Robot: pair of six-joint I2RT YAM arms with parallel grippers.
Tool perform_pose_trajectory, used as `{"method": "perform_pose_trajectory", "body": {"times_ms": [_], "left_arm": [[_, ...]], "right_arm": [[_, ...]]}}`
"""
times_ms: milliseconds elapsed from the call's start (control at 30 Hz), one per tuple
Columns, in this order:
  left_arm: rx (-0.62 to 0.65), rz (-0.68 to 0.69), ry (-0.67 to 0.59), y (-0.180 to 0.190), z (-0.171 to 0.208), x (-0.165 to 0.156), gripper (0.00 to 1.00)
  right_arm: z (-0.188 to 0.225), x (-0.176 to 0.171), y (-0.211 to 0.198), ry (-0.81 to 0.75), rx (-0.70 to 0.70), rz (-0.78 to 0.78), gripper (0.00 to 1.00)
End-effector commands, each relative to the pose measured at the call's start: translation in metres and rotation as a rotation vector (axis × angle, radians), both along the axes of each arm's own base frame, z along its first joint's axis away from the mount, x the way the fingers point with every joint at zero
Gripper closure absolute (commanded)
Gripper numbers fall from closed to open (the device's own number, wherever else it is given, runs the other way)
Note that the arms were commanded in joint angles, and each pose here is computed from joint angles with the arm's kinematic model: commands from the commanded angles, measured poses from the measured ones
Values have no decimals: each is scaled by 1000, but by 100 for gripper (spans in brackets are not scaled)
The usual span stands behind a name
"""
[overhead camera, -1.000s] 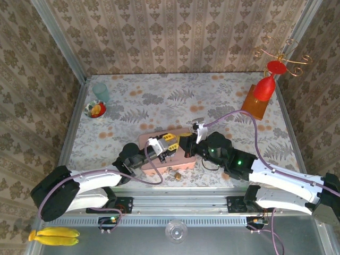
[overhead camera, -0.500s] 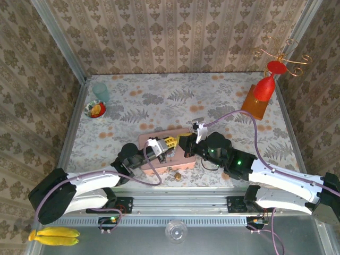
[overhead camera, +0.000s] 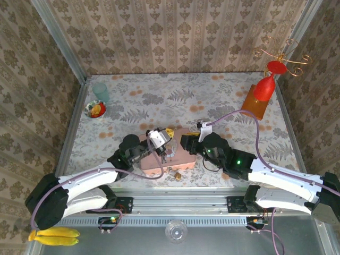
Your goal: Unlock the padlock with the key
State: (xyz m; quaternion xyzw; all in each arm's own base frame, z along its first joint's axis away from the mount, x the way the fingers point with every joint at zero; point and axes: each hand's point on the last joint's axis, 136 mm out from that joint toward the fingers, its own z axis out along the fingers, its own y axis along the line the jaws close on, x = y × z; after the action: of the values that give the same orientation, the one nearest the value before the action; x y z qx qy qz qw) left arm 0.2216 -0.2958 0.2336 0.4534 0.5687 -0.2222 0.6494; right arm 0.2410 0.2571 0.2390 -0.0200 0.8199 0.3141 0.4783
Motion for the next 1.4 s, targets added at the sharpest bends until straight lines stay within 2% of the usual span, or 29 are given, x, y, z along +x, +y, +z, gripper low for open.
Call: {"method": "perform_pose_trajectory", "body": {"times_ms": [0,233,433,700,800,867,1033,1367], "left_arm": [[154,70,-18,7,-8,15,100],[422,123,-101,7,-16,38,100],[527,8,-237,-8,-13,32,100],[618,-251,-377,-41,-24,-4,100],[646,-271,-397,-48,-28,-5,100],[646,-286,-398,-50,-28,-7,100],[637,-324,-425,-61,-28,-15,100],[642,-366,-431,-69,-34,-24,100]], "right_arm": [[-1,9,-33,54,15,-162,54],[-26,11,-59,199,173,-243,52],[-24,7,-57,244,326,-240,54],[-24,2,-35,325,493,-170,55],[-20,1,-33,334,533,-159,57],[-20,-1,-33,355,556,-165,61],[-39,-7,-34,498,679,-211,68],[-39,-11,-36,519,671,-217,73]]}}
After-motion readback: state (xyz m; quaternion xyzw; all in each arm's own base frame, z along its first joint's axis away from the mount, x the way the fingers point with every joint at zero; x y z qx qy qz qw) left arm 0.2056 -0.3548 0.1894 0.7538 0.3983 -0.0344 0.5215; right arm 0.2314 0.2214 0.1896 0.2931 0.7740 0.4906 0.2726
